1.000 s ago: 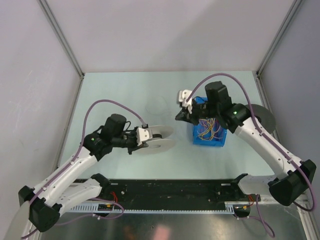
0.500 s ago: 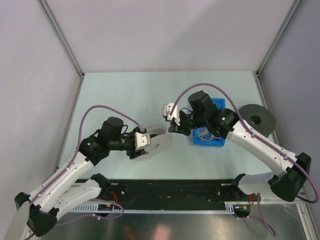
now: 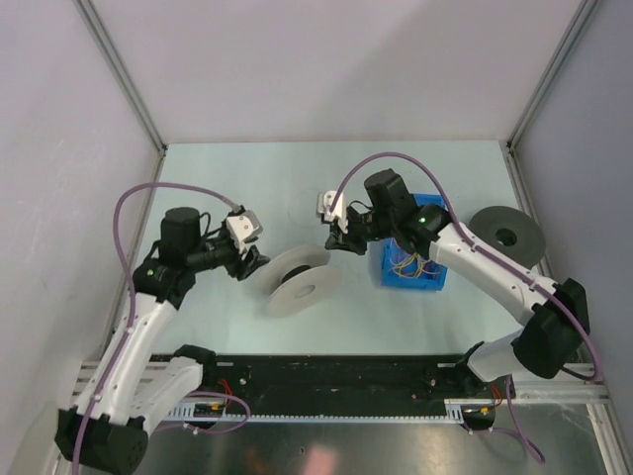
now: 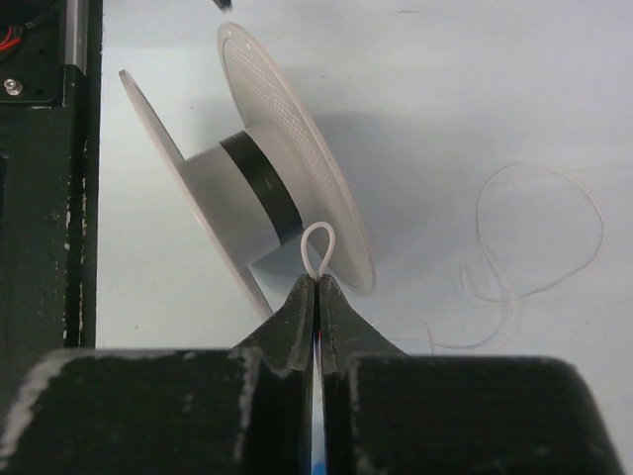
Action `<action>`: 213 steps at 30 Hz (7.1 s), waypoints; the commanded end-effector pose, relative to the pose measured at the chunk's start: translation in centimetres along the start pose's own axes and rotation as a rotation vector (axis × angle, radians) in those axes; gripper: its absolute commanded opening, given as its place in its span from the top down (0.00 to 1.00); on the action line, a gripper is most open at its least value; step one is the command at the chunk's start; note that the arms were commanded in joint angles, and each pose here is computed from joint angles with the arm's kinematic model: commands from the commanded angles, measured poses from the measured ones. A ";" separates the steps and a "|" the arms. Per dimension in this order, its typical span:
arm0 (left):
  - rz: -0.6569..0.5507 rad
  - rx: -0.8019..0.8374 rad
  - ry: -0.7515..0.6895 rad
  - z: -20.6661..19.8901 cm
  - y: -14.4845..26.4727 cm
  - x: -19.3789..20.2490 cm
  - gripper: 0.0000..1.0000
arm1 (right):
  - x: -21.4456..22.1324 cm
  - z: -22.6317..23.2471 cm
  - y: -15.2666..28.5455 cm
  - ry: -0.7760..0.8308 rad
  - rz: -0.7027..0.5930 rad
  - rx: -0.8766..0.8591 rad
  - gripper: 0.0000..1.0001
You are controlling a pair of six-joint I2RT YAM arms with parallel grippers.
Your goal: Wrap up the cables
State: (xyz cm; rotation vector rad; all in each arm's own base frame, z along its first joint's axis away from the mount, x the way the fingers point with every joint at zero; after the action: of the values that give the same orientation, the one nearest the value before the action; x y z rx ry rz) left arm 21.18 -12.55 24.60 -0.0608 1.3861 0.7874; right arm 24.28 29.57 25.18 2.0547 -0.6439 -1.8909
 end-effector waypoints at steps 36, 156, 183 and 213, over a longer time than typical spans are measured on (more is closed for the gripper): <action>-0.142 0.295 -0.237 -0.7 -5.2 -0.1 0.20 | -0.6 1.8 -6.3 -0.055 -0.287 0.135 1.00; -0.143 0.415 -0.204 -1.6 -8.0 0.4 1.00 | 0.5 0.5 -7.4 -0.162 -0.318 -0.051 0.97; -0.121 0.461 -0.182 -2.3 -9.4 0.1 0.97 | 0.9 0.1 -7.6 -0.119 -0.302 -0.026 1.00; -0.258 0.226 -0.199 2.5 -2.6 -6.0 1.00 | 7.4 -3.0 -1.3 -0.202 -0.103 0.044 0.25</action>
State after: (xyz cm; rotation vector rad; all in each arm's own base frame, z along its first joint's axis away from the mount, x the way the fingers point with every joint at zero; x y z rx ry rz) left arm 25.02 -15.94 24.63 0.0867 1.3388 0.4884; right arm 27.28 26.04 17.79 1.9556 -0.6901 -2.1855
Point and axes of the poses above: each gripper's point midway between its finger pads, its own y axis back along the fingers, its own z axis along the line the jaws close on, x = y × z, the point moved 3 cm from there along y, back along the fingers, and after that the axes turned 3 degrees about -y, right-handed, at the moved point
